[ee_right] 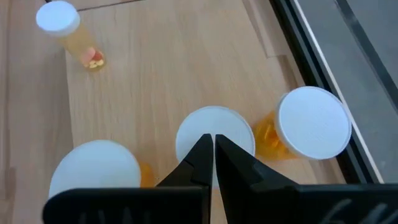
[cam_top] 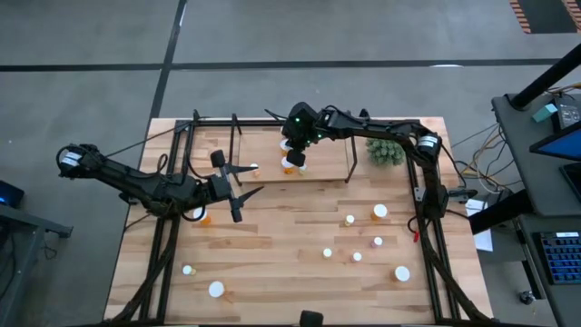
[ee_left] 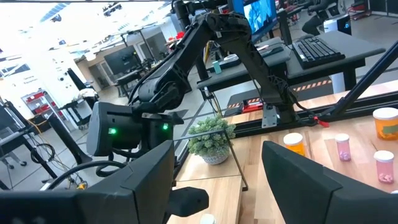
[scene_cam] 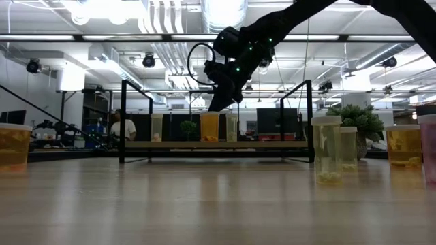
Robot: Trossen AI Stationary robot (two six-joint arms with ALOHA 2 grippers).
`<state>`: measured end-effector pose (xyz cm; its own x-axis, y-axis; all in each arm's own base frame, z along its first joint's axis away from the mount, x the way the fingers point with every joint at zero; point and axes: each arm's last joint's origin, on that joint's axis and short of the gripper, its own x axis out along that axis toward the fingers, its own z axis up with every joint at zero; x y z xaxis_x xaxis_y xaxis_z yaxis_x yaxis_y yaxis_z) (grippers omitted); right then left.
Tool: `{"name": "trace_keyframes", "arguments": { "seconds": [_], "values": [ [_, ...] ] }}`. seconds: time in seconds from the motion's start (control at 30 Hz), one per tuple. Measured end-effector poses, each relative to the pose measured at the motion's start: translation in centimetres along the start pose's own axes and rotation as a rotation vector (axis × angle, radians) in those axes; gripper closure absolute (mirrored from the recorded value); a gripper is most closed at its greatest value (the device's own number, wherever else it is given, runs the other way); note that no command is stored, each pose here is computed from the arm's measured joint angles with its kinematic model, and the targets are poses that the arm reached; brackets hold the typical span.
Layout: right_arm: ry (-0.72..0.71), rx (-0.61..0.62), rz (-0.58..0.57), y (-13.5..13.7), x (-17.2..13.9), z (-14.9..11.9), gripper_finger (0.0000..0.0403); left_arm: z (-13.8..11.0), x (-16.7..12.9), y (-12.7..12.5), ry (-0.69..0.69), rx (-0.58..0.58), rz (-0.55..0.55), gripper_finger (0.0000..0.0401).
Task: Pick and place medicine bottles onto shelf by color
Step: Adjust the large orange pill bottle on the shelf, then put the small yellow pill bottle on the shelf aligned with the other small yellow pill bottle
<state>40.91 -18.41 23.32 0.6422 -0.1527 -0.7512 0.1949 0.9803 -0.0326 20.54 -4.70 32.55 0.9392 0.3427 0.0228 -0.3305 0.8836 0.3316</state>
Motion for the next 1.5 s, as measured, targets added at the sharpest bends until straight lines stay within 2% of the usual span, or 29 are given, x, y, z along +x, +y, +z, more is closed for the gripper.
{"name": "trace_keyframes", "arguments": {
  "seconds": [0.23, 0.53, 0.83, 1.07, 1.3, 1.5],
  "values": [
    [-0.031, -0.012, -0.008, 0.0, -0.3, 0.5, 0.0394, 0.0, 0.0, 0.0, -0.001, -0.001, 0.000, 0.0175],
    [-0.104, -0.028, -0.047, 0.0, -2.7, 2.6, 0.0394, 0.0, 0.0, 0.0, -0.001, -0.001, 0.000, 0.0175],
    [-0.144, -0.067, -0.014, 2.7, -5.8, 3.6, 0.0394, 0.0, 0.0, 0.0, -0.001, -0.001, 0.000, 0.0175],
    [-0.113, -0.080, 0.066, 7.2, -8.8, 3.0, 0.0394, 0.0, 0.0, 0.0, -0.001, -0.002, 0.000, 0.0175],
    [-0.018, -0.157, 0.194, 13.8, -10.5, -0.2, 0.0394, 0.0, 0.0, 0.0, -0.001, -0.003, 0.000, 0.0175],
    [0.027, -0.204, 0.276, 18.0, -11.5, -2.8, 0.0394, 0.1, 0.0, 0.0, -0.002, -0.003, 0.000, 0.0175]
  ]
}}
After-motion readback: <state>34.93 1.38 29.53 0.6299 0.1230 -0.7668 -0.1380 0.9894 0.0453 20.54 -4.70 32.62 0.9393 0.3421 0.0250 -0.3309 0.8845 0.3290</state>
